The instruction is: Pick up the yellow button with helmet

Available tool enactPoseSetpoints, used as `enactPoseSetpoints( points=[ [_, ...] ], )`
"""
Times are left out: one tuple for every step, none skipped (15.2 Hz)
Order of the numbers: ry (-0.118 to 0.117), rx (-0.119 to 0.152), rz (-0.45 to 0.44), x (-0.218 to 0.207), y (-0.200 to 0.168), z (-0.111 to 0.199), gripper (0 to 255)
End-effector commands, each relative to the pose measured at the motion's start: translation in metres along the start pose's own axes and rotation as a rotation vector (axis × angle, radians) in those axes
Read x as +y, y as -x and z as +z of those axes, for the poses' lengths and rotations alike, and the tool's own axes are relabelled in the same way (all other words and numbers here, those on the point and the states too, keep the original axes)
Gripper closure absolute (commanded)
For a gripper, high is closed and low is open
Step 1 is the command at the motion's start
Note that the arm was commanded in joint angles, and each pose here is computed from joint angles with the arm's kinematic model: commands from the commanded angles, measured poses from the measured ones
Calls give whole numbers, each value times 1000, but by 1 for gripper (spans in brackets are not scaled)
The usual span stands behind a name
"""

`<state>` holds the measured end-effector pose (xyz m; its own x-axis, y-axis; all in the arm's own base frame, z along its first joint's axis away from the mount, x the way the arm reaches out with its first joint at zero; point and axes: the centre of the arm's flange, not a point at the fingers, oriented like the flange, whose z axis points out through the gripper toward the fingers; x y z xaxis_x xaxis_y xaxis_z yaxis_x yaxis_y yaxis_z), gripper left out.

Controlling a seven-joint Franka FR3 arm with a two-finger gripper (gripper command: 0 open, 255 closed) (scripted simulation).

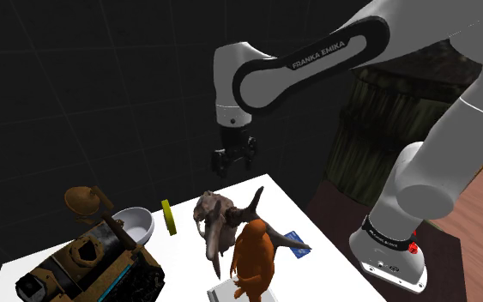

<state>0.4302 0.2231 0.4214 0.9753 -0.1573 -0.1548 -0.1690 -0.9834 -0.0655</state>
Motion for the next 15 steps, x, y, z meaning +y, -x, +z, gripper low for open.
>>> enactPoseSetpoints(
  points=[
    [0,10,30,-19,-13,12,0],
    [0,15,44,-28,-21,16,0],
    [1,19,58,-37,-29,21,0],
    [1,24,72,-46,-36,26,0],
    [2,29,86,-55,-44,31,0],
    [3,34,100,-64,-52,36,0],
    [3,39,114,-72,-61,41,0],
    [4,43,128,-81,-69,45,0],
    [4,48,142,-89,-78,50,0],
    [5,53,157,-97,-86,55,0],
    [5,58,171,-106,-95,59,0],
    [6,63,185,-114,-104,64,0],
    [7,67,199,-121,-113,68,0],
    [7,72,213,-129,-122,73,0],
    [8,77,227,-137,-132,77,0]
  ],
)
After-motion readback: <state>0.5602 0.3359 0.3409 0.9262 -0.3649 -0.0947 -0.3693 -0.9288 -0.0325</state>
